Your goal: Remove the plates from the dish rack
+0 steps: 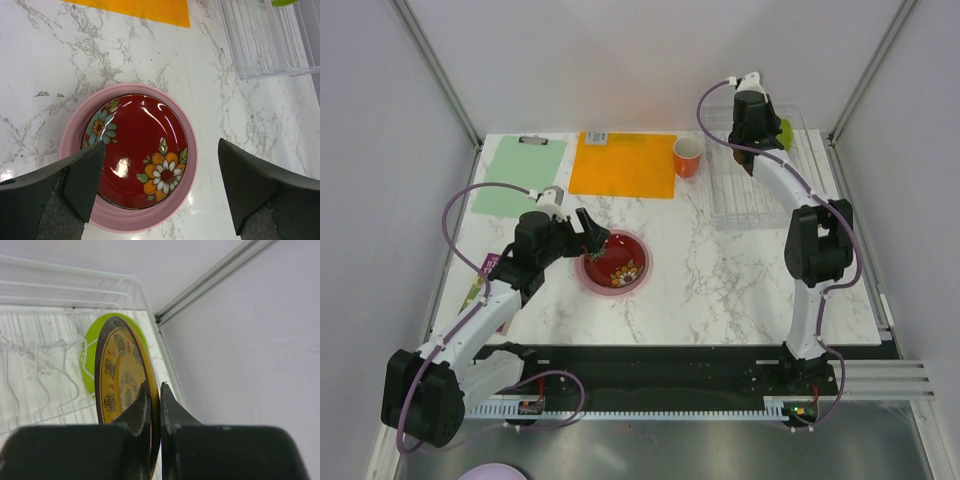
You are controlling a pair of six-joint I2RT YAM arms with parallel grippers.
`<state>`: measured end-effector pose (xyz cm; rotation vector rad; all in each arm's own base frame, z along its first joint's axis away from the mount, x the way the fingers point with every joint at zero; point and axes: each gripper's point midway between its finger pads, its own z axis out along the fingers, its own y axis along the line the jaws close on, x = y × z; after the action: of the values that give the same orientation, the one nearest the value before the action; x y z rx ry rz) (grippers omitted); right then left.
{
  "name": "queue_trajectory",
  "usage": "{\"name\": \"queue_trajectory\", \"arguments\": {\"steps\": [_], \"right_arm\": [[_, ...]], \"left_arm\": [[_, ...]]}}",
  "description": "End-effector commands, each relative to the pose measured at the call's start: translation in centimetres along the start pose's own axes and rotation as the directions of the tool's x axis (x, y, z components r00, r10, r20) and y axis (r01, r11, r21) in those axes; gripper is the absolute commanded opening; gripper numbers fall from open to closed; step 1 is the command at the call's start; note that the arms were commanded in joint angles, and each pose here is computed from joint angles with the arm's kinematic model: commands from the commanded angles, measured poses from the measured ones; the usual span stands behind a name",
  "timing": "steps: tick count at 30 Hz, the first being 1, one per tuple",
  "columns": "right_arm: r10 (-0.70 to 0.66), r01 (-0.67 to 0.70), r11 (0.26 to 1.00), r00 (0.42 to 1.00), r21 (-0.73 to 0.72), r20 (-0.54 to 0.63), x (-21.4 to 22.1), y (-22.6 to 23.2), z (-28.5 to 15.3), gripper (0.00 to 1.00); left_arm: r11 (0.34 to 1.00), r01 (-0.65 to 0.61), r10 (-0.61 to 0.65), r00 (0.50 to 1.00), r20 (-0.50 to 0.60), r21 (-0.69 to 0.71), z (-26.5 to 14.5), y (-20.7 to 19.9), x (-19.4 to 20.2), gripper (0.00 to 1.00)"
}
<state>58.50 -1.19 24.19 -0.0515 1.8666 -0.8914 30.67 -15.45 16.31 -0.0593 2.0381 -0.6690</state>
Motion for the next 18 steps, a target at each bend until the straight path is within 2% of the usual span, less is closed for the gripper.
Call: {"name": "queue_trajectory", "arguments": {"steps": [1,3,4,5,6,7,8,9,10,12,13,14,16,18], "right_arm": [[0.229,-0.244,0.961,0.966,0.134,0.119,-5.9,-10.1,-5.7,0.00],[0.295,-0.303,0.950,0.949,0.071,0.112,-6.1,-10.1,-7.9,0.00],[0.329,-0.322,0.944,0.936,-0.068,0.126,-6.5,-8.7,-10.4,0.00],[0.405,-0.387,0.911,0.905,-0.143,0.130,-6.8,-7.8,-12.1,0.00],[0.444,-0.413,0.886,0.886,-0.209,0.134,-6.8,-7.0,-13.7,0.00],[0.471,-0.409,0.850,0.872,-0.333,0.132,-6.5,-5.2,-16.5,0.01],[0.540,-0.465,0.790,0.836,-0.400,0.096,-6.3,-4.2,-17.9,0.01],[0.532,-0.456,0.764,0.845,-0.457,0.046,-4.3,-2.2,-18.9,0.01],[0.572,-0.471,0.704,0.820,-0.531,0.030,-4.7,-2.0,-21.1,0.01],[0.596,-0.517,0.611,0.798,-0.600,-0.081,-2.2,0.5,-22.8,0.01],[0.627,-0.544,0.558,0.771,-0.626,-0.111,-2.0,0.3,-24.1,0.01],[0.627,-0.545,0.479,0.761,-0.689,-0.166,-1.7,1.7,-25.7,0.01],[0.661,-0.597,0.318,0.696,-0.736,-0.279,0.0,3.8,-28.0,0.01],[0.649,-0.625,0.208,0.664,-0.753,-0.372,2.0,6.2,-29.8,0.01]], "left_arm": [[0.999,0.040,-0.041,0.999,0.031,0.030,-0.5,-1.0,-1.0,1.00],[0.998,0.050,-0.050,0.999,0.016,0.050,-0.7,-1.3,-0.7,1.00],[0.996,0.051,-0.051,0.999,0.003,0.071,-0.7,-1.8,-0.6,1.00],[0.994,0.054,-0.053,0.999,-0.011,0.093,-0.6,-2.2,-0.5,1.00],[0.987,0.056,-0.051,0.998,-0.039,0.150,-0.7,-3.2,-0.1,1.00],[0.983,0.066,-0.058,0.997,-0.049,0.173,-0.6,-3.6,0.2,1.00],[0.978,0.076,-0.067,0.996,-0.050,0.195,-0.7,-4.0,0.3,1.00],[0.971,0.081,-0.074,0.996,-0.040,0.224,-0.7,-4.2,0.5,1.00],[0.966,0.101,-0.095,0.995,-0.036,0.238,-0.9,-4.5,0.6,1.00],[0.958,0.108,-0.108,0.994,-0.016,0.265,-1.3,-4.7,0.7,1.00],[0.953,0.113,-0.119,0.993,0.003,0.280,-1.5,-5.0,0.3,1.00],[0.950,0.114,-0.121,0.993,0.006,0.292,-1.6,-5.2,0.3,1.00],[0.938,0.128,-0.140,0.990,0.013,0.323,-1.8,-5.6,0.3,1.00],[0.924,0.157,-0.166,0.986,-0.002,0.350,-2.1,-5.8,1.0,1.00]]}}
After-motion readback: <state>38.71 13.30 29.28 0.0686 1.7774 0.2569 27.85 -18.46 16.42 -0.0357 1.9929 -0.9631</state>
